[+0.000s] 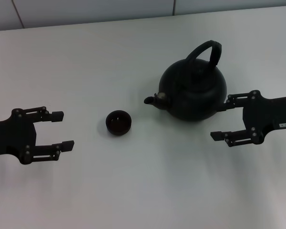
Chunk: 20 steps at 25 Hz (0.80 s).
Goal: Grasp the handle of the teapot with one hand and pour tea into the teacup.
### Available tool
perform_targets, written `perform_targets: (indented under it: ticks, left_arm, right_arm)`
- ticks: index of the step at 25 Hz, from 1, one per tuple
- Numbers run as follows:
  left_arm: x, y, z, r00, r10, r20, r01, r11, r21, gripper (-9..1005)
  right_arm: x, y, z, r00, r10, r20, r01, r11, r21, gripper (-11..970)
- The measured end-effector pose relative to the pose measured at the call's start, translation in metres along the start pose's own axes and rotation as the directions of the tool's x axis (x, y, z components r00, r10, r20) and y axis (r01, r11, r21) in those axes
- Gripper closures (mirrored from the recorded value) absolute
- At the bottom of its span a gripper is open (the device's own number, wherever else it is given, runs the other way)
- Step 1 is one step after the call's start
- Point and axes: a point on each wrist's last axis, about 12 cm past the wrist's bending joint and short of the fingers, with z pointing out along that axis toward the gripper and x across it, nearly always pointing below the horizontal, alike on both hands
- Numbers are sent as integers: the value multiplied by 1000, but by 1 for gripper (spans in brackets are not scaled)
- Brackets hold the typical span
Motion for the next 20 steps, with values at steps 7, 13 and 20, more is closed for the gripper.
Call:
perform_targets:
  ticks: [7, 13, 20]
  left_arm:
    - [0, 0, 0, 1000, 1, 1, -1, 1000, 0, 226]
    - [0, 1, 1, 1000, 1, -2, -1, 1000, -6, 226]
    - [0, 1, 1, 1000, 1, -2, -1, 1000, -6, 226]
  right_arm:
    - [-1, -1, 1, 1000, -5, -12, 5, 1000, -3, 228]
    - [-2, -2, 2, 1000, -9, -12, 9, 1000, -5, 228]
    - [-4, -4, 3, 1000, -13, -12, 13, 1000, -7, 228]
